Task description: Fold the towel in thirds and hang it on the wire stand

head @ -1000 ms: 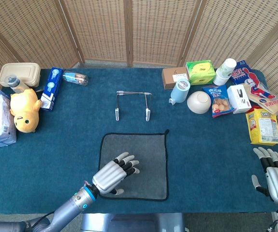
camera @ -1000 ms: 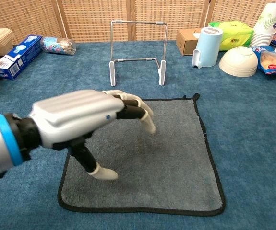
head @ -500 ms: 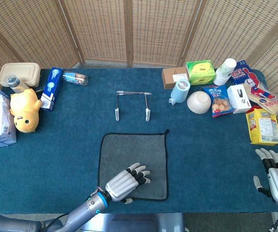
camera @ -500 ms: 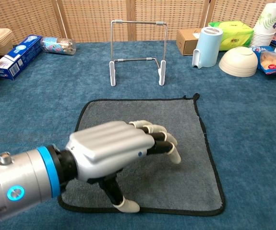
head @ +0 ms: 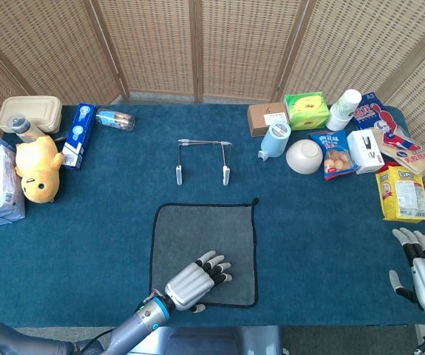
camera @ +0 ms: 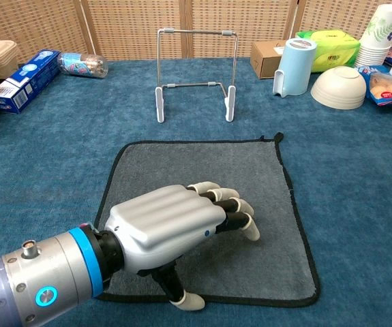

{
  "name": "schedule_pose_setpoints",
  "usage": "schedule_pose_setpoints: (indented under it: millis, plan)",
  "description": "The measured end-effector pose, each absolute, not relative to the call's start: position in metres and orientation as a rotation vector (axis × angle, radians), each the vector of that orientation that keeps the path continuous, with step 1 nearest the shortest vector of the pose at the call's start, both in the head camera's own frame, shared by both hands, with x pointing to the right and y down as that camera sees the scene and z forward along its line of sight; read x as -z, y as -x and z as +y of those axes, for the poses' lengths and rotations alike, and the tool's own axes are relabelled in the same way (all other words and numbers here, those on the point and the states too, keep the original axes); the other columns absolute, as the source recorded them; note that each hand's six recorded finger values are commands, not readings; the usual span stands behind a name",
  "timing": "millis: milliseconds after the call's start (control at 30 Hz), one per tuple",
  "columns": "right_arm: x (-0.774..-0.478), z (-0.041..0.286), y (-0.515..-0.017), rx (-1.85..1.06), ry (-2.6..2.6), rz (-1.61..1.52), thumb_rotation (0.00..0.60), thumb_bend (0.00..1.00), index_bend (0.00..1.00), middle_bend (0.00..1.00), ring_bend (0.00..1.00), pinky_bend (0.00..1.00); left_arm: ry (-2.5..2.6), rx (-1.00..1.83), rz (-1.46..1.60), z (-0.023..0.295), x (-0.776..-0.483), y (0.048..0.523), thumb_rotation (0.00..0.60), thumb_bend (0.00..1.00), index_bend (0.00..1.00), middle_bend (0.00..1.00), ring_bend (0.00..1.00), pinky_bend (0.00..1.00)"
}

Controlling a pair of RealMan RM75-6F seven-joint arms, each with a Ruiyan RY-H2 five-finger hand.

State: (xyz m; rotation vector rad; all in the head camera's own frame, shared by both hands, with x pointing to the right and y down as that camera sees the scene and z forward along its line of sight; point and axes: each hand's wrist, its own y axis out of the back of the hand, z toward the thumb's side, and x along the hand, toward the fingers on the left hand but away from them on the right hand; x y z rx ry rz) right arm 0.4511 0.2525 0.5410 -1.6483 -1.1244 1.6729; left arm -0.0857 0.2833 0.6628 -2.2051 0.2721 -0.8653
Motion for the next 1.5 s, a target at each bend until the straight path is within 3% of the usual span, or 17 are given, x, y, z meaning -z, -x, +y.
schedule_pose_setpoints:
  millis: [567, 1500]
  plan:
    - [-0.5407, 0.2553, -0.4556, -1.687, 1.643, -1.134, 0.600, 0.42, 0.09, 0.09, 0.00, 0.05, 2.193, 0.864, 0.294, 0.2857, -0.6714, 0.0779, 0.600, 0.12, 0.22, 0.16, 0.07, 0.05]
    - [-0.5391, 0.2561, -0.4545, -1.694, 1.638, -1.137, 0.600, 0.42, 0.09, 0.09, 0.00, 0.05, 2.174, 0.865, 0.317, 0.2778, -0.6718, 0.0839, 0.600, 0.34, 0.22, 0.17, 0.07, 0.06]
